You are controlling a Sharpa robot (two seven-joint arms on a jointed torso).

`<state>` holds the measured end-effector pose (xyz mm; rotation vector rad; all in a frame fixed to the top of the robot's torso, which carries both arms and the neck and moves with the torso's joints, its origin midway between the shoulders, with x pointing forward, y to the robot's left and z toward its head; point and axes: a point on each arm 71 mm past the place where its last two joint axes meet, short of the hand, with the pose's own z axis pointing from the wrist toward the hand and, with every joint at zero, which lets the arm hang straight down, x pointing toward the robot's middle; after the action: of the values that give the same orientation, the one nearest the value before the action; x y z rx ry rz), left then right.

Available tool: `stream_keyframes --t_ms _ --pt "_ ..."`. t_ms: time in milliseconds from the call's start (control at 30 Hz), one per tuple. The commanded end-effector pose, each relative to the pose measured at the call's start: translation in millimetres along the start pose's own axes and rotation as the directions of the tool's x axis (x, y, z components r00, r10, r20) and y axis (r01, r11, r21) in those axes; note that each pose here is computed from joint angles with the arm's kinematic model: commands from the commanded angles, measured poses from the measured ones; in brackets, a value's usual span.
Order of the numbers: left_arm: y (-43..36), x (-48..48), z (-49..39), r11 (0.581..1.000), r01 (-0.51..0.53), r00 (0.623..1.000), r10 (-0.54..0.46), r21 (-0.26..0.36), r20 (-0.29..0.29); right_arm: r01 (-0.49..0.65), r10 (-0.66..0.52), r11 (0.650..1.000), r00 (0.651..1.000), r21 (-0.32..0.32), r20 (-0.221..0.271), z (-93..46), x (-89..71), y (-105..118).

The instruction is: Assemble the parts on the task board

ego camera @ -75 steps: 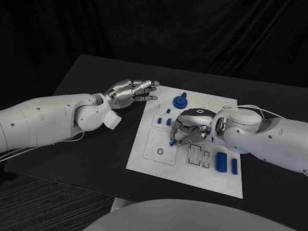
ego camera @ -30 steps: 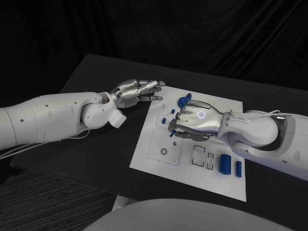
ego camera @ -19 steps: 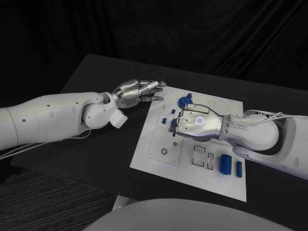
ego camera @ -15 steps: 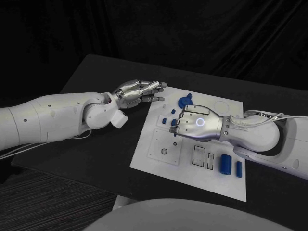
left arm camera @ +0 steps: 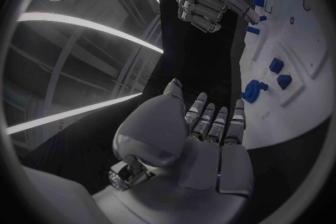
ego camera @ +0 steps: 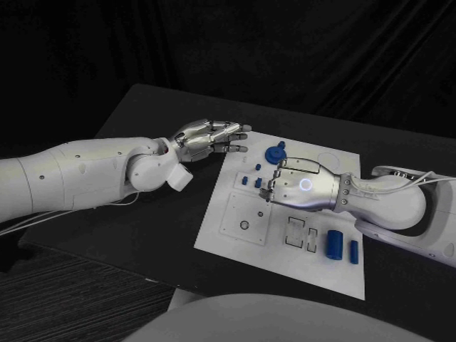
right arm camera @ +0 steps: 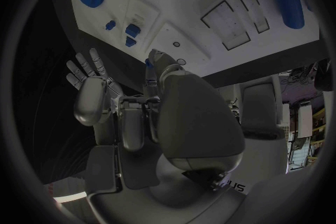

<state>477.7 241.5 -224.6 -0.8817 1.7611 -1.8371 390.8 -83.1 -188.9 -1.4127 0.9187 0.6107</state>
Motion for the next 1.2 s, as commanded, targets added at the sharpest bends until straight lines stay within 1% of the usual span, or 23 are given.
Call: stream_keyframes --t_ms 33,133,233,267,300,367,400,433,500,600,733,867,1033,1067,1100,1200 --pt "-2.2 0.2 -1.9 0.999 0.005 1.0 -0.006 0.046 0.007 -0.048 0.043 0.996 0.996 0.071 0.073 -3.4 -3.0 -5.2" --pt "-2.0 -0.4 -3.6 0.998 0.004 1.0 -0.005 0.055 0.015 -0.097 0.088 0.99 0.993 0.106 0.082 -5.2 -2.0 -8.6" --pt "-1.8 0.0 -6.4 0.997 -0.013 1.0 0.011 0.071 0.026 -0.201 0.187 0.965 0.978 0.169 0.092 -7.8 0.2 -14.4" --pt "-1.9 0.4 -8.0 0.996 -0.047 0.999 0.045 0.078 0.028 -0.257 0.241 0.945 0.965 0.202 0.101 -9.6 1.9 -17.7" --pt "-2.0 0.6 -8.6 0.994 -0.067 0.998 0.064 0.081 0.028 -0.282 0.264 0.935 0.959 0.216 0.106 -10.6 2.8 -19.2" --pt "-2.3 1.4 -10.1 0.987 -0.132 0.991 0.129 0.09 0.032 -0.353 0.333 0.899 0.935 0.26 0.12 -13.9 6.0 -24.1" --pt "-2.3 1.8 -11.1 0.98 -0.175 0.984 0.172 0.096 0.037 -0.397 0.375 0.872 0.918 0.287 0.132 -16.2 8.3 -27.3" --pt "-2.3 2.0 -11.6 0.975 -0.196 0.98 0.193 0.099 0.04 -0.417 0.394 0.858 0.909 0.299 0.139 -17.3 9.4 -28.9" --pt "-2.0 2.5 -14.0 0.959 -0.261 0.965 0.257 0.11 0.052 -0.473 0.445 0.817 0.881 0.33 0.16 -20.4 12.7 -33.4" --pt "-1.4 2.5 -18.0 0.938 -0.323 0.946 0.317 0.124 0.071 -0.513 0.481 0.782 0.858 0.353 0.181 -22.9 15.9 -37.5" --pt "-0.2 2.4 -24.4 0.916 -0.379 0.925 0.371 0.133 0.079 -0.543 0.508 0.755 0.839 0.367 0.195 -24.1 18.9 -40.7" --pt "1.6 4.7 -30.3 0.894 -0.428 0.904 0.424 0.135 0.056 -0.57 0.535 0.729 0.82 0.379 0.205 -24.9 21.8 -43.2" --pt "5.1 10.3 -34.3 0.871 -0.475 0.877 0.48 0.126 -0.01 -0.582 0.549 0.716 0.811 0.387 0.202 -26.1 25.0 -45.0" --pt "5.5 10.9 -34.4 0.87 -0.478 0.875 0.483 0.124 -0.017 -0.582 0.55 0.715 0.81 0.387 0.202 -26.2 25.2 -45.1" --pt "7.0 13.0 -34.6 0.867 -0.483 0.871 0.49 0.12 -0.038 -0.584 0.553 0.713 0.809 0.388 0.199 -26.3 25.7 -45.1" --pt "10.1 17.5 -34.2 0.869 -0.483 0.868 0.492 0.112 -0.073 -0.586 0.558 0.712 0.807 0.386 0.196 -26.2 26.2 -44.9"
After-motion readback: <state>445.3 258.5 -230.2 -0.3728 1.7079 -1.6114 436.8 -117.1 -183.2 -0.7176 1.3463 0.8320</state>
